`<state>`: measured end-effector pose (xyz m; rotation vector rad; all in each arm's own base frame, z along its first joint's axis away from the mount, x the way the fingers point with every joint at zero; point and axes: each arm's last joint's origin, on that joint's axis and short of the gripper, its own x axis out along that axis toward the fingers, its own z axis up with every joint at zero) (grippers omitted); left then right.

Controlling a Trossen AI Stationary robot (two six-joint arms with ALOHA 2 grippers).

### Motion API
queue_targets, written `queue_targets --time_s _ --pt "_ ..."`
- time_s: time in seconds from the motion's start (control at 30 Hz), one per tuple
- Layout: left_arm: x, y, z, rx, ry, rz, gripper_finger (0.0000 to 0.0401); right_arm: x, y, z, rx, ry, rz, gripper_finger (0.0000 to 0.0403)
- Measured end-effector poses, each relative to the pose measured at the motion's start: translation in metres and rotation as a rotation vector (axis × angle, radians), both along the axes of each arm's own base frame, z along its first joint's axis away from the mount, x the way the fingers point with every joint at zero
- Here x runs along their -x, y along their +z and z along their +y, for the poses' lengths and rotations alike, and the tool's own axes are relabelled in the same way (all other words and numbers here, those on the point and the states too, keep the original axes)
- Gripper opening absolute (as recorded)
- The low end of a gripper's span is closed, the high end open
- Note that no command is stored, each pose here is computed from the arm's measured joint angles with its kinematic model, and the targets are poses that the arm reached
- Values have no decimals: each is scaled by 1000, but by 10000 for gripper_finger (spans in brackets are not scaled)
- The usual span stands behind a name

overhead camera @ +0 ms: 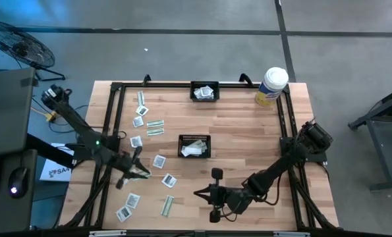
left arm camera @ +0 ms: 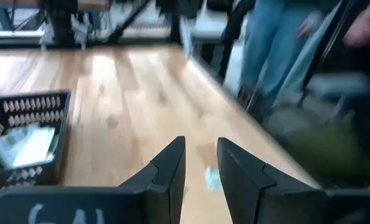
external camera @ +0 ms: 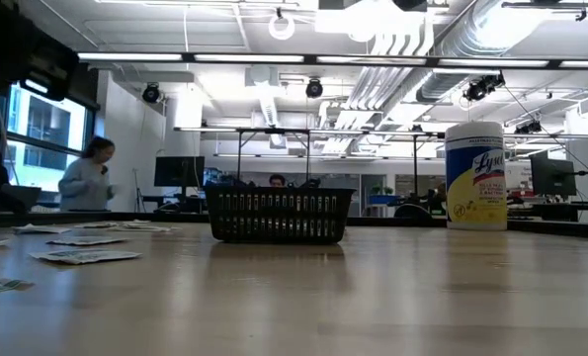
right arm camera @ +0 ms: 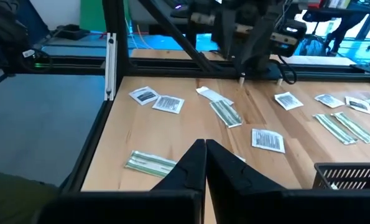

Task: Pick & Place First Aid Supplies
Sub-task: Put the towelette pack into the top black basket

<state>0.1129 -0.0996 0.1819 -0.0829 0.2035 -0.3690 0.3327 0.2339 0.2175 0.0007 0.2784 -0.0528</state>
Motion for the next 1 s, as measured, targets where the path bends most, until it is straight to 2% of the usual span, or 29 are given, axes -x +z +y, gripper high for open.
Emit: queue_targets --time_s 0.2,0.4,0.63,0.77,1.0 --pt "-11 -15 -21 -177 5 94 92 0 0 0 -1 -1 1 3" --pt "-18 -42 -29 -254 50 200 92 1 -3 -1 -13 -8 6 1" --pt "-30 -56 -42 -239 45 166 92 -1 -5 -5 -20 -24 20 3" --pt "-38 -66 -50 -272 54 186 92 -1 -5 -4 -20 -21 21 1" --pt "-71 -68 -71 -289 100 203 104 -1 -5 -4 -21 -21 21 2"
